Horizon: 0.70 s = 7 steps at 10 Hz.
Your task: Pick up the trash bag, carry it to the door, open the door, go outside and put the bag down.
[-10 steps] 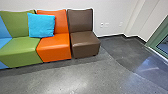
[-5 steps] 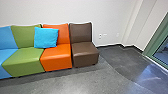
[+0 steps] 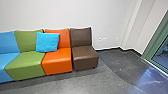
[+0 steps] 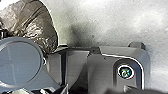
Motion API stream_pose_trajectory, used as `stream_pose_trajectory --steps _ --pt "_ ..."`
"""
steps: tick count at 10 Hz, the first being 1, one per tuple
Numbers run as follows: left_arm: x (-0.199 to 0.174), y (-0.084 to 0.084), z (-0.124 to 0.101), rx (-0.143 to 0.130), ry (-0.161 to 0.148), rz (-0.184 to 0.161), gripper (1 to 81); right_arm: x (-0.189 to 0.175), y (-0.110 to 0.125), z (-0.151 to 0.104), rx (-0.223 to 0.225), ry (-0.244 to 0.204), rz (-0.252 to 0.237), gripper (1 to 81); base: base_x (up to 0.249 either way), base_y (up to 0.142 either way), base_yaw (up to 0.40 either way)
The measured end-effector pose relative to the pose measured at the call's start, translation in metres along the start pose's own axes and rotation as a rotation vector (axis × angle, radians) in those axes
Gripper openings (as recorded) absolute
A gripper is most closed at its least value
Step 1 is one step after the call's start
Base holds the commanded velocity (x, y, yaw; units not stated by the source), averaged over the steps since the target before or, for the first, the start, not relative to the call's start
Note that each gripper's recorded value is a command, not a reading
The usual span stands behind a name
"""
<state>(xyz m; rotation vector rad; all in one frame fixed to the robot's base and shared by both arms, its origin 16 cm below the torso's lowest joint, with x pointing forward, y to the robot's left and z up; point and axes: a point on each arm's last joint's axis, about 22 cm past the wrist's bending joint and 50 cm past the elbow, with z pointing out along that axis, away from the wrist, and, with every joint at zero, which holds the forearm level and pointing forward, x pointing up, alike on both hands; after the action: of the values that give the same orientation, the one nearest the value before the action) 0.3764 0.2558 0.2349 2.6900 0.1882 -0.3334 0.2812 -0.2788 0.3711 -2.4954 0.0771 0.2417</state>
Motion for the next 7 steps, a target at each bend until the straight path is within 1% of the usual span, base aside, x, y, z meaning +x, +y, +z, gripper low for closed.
stream_pose_trajectory --steps 1,2,4,5,6,7 --pt "-0.015 0.000 -0.003 -0.001 -0.016 0.015 1.0 -0.011 0.001 -0.002 -0.007 -0.008 0.015 81.1 0.000 0.000 0.000" --pt "-0.030 0.002 -0.006 -0.007 -0.031 0.016 1.0 -0.024 -0.001 -0.003 -0.008 -0.023 0.028 81.1 0.000 0.000 0.000" --pt "-0.051 0.005 -0.020 -0.024 -0.053 0.024 1.0 -0.038 -0.005 -0.011 -0.013 -0.031 0.049 81.1 0.000 0.000 0.000" --pt "-0.059 0.003 -0.031 -0.031 -0.057 0.020 1.0 -0.044 -0.009 -0.013 -0.014 -0.039 0.056 81.1 0.000 0.000 0.000" --pt "-0.067 -0.001 -0.042 -0.036 -0.059 0.009 1.0 -0.051 -0.017 -0.014 -0.007 -0.050 0.062 81.1 0.000 0.000 0.000" --pt "-0.073 -0.003 -0.052 -0.041 -0.060 -0.011 1.0 -0.057 -0.024 -0.015 -0.001 -0.060 0.065 81.1 0.000 0.000 0.000"
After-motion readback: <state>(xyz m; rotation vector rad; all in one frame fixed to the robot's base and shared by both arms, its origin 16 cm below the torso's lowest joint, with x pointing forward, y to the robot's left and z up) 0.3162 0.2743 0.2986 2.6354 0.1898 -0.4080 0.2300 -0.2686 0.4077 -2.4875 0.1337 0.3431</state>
